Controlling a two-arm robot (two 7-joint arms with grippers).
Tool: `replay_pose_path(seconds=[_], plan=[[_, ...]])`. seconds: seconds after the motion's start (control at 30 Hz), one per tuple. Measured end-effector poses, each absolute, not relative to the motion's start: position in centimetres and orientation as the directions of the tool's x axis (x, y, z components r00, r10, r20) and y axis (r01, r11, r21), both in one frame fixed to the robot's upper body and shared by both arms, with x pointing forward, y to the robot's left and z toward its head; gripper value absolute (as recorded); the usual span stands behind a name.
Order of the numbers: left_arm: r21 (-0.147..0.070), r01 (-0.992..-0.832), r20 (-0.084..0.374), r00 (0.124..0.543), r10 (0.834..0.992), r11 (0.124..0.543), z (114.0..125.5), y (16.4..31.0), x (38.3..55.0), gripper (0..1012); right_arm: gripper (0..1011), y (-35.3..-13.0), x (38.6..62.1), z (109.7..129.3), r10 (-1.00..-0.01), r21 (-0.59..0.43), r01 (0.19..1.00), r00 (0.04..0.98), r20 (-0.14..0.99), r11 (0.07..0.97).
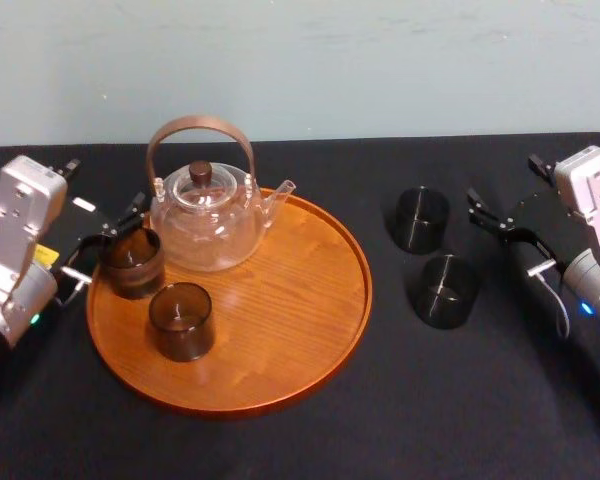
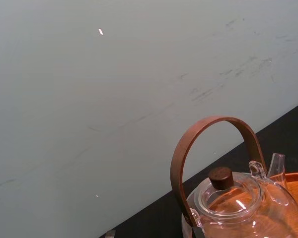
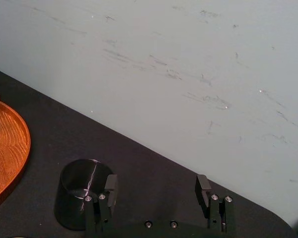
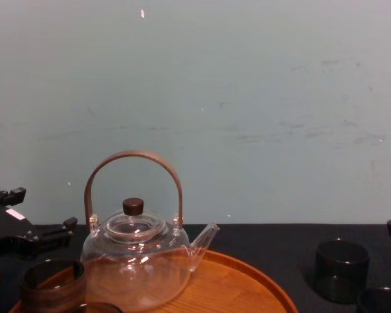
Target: Pick up the glass from the table and place it on the tray.
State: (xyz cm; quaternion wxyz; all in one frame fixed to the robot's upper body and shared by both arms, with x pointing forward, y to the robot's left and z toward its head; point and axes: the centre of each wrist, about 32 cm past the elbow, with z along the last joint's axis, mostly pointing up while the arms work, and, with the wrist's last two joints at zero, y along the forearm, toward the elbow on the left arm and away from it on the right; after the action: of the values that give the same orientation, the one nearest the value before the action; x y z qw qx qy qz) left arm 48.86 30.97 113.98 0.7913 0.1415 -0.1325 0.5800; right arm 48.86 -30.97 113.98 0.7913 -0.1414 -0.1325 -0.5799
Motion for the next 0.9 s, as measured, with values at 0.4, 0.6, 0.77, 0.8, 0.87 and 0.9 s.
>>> replay_pose_path(seconds=[0.4,0.6,0.77,0.8,0.87,0.9], plan=[[0.07,-0.955,0.374,0.292,0.88,0.287,113.98,30.97,48.86,1001,1002,-30.97,48.86,113.98,-0.88,-0.07,0.955,0.292,0.374,0.287],[0.07,-0.955,0.374,0.292,0.88,0.287,113.98,30.97,48.86,1001,1002,-30.96,48.86,113.98,-0.88,-0.07,0.955,0.292,0.374,0.287],[0.07,-0.955,0.374,0.292,0.88,0.287,113.98,30.97,48.86,1001,1002,-30.97,48.86,113.98,-0.88,-0.07,0.955,0.292,0.374,0.287],[0.07,-0.955,0.374,0.292,0.88,0.287,113.98,30.97,48.86,1001,1002,-30.97,48.86,113.98,-0.88,-0.07,0.955,0.292,0.374,0.287],[0.07,-0.955,0.374,0.292,0.88,0.287,113.98,30.97,48.86,1001,1002,-30.96,48.86,113.98,-0.88,-0.07,0.955,0.292,0.374,0.287],[0.07,-0.955,0.374,0.292,0.88,0.287,113.98,30.97,48.86,1001,1002,-30.97,48.86,113.98,-0.88,-0.07,0.955,0.292,0.374,0.287]])
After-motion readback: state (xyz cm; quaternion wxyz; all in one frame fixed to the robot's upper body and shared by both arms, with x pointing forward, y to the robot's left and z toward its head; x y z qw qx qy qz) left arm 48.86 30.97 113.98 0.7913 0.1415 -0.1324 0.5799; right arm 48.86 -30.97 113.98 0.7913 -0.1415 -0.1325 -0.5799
